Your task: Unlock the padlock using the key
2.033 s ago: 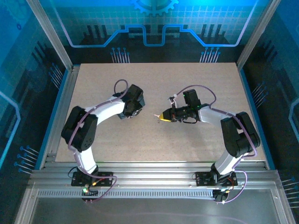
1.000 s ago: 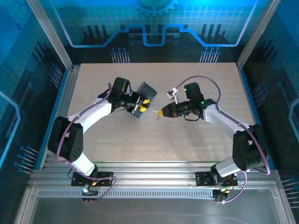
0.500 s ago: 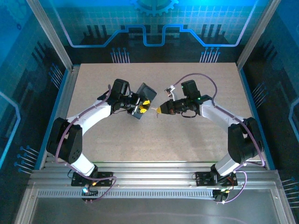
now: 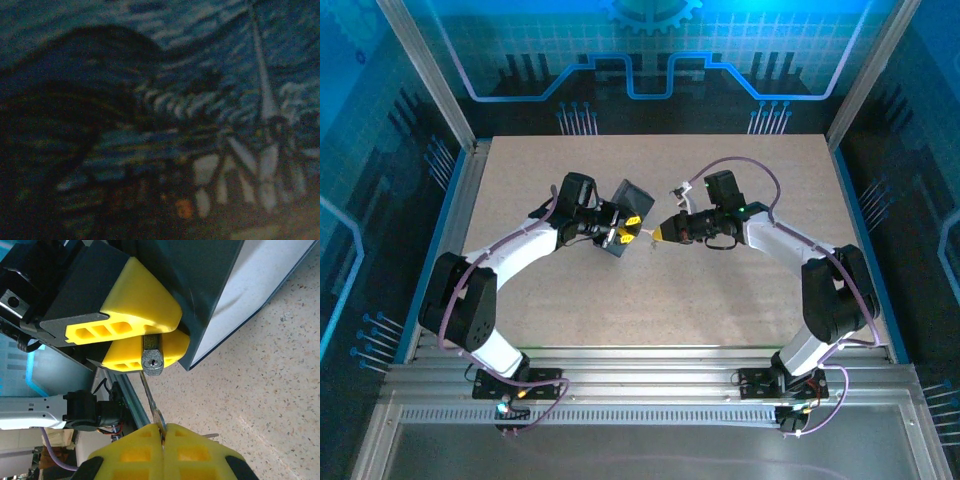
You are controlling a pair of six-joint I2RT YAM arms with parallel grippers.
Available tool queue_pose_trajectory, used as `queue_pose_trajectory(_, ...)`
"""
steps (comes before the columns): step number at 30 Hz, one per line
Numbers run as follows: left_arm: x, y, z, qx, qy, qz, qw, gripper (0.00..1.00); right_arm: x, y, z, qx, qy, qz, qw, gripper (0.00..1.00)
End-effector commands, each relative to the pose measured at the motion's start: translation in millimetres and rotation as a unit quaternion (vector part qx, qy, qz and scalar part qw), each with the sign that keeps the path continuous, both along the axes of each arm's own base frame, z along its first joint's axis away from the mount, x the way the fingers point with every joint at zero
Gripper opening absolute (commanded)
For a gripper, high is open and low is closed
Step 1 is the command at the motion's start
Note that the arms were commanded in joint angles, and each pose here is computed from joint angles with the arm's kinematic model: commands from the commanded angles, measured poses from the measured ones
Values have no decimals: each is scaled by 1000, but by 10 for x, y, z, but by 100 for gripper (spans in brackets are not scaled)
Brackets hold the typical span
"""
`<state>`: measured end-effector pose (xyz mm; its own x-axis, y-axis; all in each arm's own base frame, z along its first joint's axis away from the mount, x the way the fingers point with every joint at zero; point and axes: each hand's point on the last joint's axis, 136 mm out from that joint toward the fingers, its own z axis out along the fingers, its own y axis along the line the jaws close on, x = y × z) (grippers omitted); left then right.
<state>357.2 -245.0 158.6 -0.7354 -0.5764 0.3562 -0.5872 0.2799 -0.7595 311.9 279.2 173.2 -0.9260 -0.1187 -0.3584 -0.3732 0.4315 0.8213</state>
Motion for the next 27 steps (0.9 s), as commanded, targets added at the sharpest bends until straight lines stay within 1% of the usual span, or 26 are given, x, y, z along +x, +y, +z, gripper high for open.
queue_pose_trajectory(1,37,-22,332,-28,-53,-7,998,0,36,96,67,7,-8,8,1000,0)
queue_pose_trajectory(20,48,-19,324,-27,-52,-2,998,0,67,107,-47,7,4,-2,1000,0)
queue_pose_trajectory(27,49,-27,315,-29,-51,-4,998,0,102,144,1,19,1,-5,1000,0)
